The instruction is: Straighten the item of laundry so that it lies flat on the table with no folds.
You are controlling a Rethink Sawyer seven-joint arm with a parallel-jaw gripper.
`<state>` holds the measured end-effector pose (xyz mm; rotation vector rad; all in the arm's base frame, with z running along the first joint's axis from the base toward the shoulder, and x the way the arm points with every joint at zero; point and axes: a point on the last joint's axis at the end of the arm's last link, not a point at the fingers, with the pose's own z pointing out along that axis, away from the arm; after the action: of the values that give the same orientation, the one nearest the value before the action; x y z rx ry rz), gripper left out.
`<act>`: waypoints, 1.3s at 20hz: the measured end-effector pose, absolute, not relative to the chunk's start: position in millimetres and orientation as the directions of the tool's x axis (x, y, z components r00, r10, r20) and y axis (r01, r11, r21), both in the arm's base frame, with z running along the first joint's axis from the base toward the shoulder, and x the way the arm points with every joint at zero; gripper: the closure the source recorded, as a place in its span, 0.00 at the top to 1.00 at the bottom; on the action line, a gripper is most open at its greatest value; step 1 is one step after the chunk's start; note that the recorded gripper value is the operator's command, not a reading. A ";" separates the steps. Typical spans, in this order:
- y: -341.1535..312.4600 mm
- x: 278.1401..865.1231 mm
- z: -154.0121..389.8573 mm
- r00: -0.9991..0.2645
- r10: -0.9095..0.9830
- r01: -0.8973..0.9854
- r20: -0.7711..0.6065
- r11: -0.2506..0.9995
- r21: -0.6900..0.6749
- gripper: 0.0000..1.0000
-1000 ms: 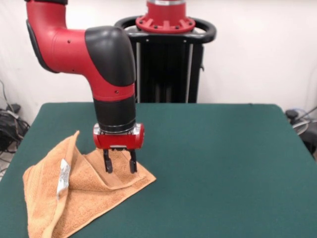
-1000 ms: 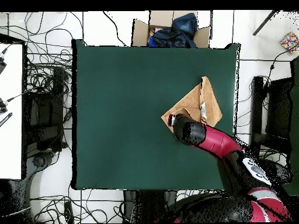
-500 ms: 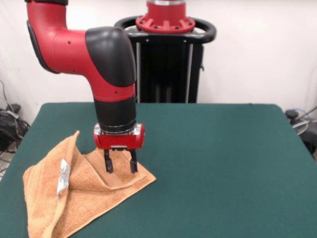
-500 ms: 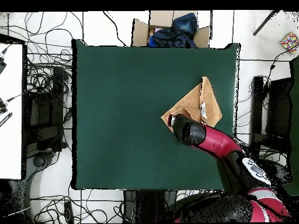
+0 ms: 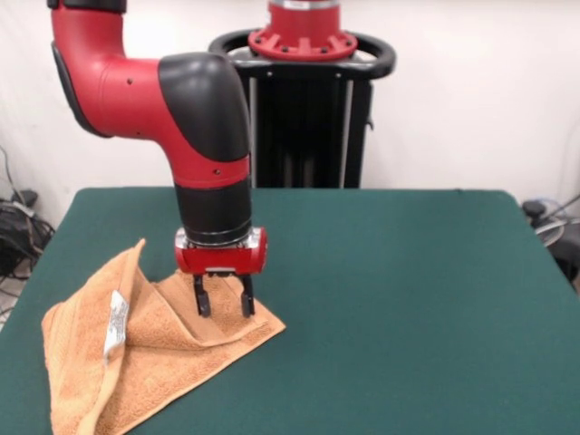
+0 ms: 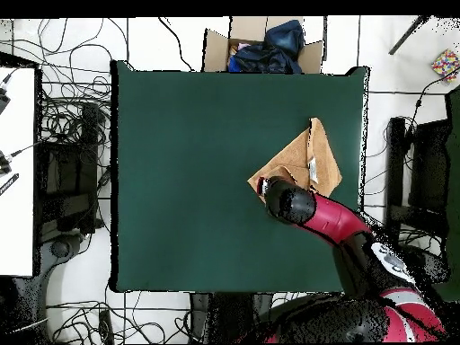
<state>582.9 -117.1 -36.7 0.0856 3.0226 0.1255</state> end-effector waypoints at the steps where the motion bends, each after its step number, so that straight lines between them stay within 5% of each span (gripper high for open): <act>1: -116.8 582.9 -36.8 -0.992 0.061 0.051 -0.112 0.995 0.086 1.00; 26: -104.4 581.4 -37.8 -0.993 0.047 0.037 -0.106 0.995 0.097 1.00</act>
<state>581.4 -104.4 -37.8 0.0635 3.0290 0.1440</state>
